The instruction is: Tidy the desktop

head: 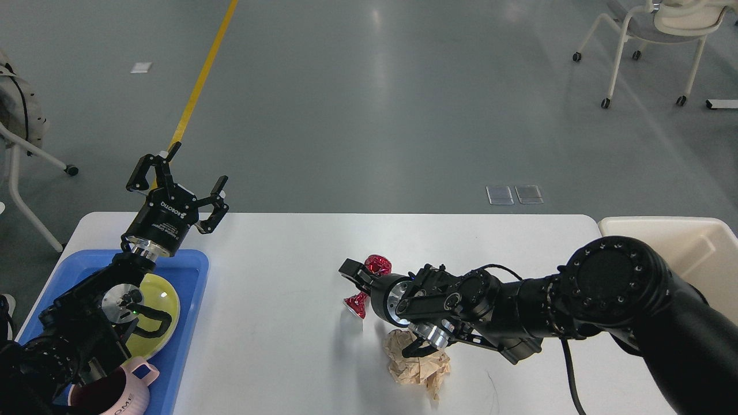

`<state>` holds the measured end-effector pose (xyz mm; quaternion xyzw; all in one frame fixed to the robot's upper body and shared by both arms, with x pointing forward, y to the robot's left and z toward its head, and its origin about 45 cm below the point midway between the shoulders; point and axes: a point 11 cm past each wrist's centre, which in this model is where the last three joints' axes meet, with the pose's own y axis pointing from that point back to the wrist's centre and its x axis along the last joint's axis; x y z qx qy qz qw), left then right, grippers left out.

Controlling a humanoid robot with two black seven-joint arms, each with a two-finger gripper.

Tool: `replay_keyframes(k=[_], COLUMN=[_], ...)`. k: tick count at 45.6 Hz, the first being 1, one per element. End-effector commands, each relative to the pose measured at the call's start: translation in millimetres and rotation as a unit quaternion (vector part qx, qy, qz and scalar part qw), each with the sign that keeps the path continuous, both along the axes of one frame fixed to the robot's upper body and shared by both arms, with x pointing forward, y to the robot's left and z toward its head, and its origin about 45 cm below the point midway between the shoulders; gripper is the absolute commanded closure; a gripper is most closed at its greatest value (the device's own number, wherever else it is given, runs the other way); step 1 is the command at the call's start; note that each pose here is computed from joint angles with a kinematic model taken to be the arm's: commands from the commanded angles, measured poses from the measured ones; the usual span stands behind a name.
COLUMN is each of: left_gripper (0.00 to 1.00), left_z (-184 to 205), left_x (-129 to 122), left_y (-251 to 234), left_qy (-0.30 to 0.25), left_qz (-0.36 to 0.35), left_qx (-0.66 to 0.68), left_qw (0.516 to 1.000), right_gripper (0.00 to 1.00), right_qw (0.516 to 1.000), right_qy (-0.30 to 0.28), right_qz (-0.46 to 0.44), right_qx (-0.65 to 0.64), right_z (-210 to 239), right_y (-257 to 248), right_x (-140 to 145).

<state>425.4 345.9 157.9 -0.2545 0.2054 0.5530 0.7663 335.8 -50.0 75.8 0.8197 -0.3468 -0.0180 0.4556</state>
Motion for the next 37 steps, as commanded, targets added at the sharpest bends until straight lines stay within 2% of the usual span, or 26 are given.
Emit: replay_keyframes(k=[1,15,25,37], left_gripper=[0.00,0.00,0.00,0.00], left_z=[0,0,0,0], left_x=[0,0,0,0], left_y=[0,0,0,0], left_qy=[0.000,0.000,0.000,0.000], left_qz=[0.000,0.000,0.000,0.000], left_qx=[0.000,0.000,0.000,0.000], left_qw=[1.000,1.000,1.000,1.000], right_gripper=[0.00,0.00,0.00,0.00], right_qw=[1.000,0.999,0.999,1.000], right_qy=[0.010,0.010,-0.001,-0.004], right_qz=[-0.017,-0.035,-0.039,-0.003], right_qx=[-0.004,-0.010,0.029,0.029], right_z=[-18,-33,-25,-20], right_y=[-16,-34,-23,-13], right_x=[-1,7,10,8])
